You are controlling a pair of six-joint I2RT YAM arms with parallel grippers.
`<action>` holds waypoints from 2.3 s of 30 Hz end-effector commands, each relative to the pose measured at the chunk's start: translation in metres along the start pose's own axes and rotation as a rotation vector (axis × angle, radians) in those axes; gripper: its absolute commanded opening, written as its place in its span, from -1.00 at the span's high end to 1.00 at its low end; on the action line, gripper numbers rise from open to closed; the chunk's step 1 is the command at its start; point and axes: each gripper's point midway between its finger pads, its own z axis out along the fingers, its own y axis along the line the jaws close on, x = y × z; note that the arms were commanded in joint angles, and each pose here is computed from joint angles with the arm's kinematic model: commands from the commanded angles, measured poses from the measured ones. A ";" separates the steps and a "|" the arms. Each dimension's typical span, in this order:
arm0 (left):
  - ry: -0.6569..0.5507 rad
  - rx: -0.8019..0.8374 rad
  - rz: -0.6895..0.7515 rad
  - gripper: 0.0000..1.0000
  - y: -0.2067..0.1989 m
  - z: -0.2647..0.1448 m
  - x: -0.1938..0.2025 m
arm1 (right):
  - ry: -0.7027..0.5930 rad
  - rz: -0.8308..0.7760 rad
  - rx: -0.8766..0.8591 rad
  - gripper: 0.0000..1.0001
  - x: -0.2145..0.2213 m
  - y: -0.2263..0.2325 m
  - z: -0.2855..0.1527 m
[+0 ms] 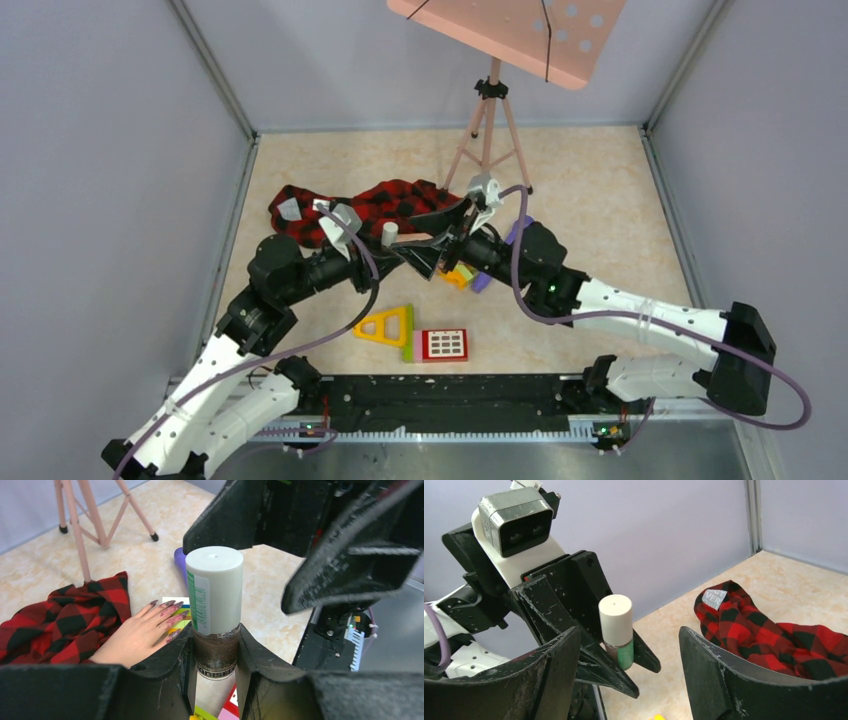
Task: Paint the nails
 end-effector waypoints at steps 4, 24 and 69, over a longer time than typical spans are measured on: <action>-0.020 -0.081 0.016 1.00 0.015 0.001 -0.010 | -0.055 -0.028 0.004 -0.30 -0.024 0.016 0.022; -0.002 -0.067 0.012 1.00 0.014 0.004 -0.006 | 0.063 -0.064 0.048 0.47 0.007 0.003 0.044; -0.004 0.401 0.005 1.00 -0.064 -0.004 -0.008 | -0.019 -0.138 -0.532 -0.10 -0.028 0.074 -0.030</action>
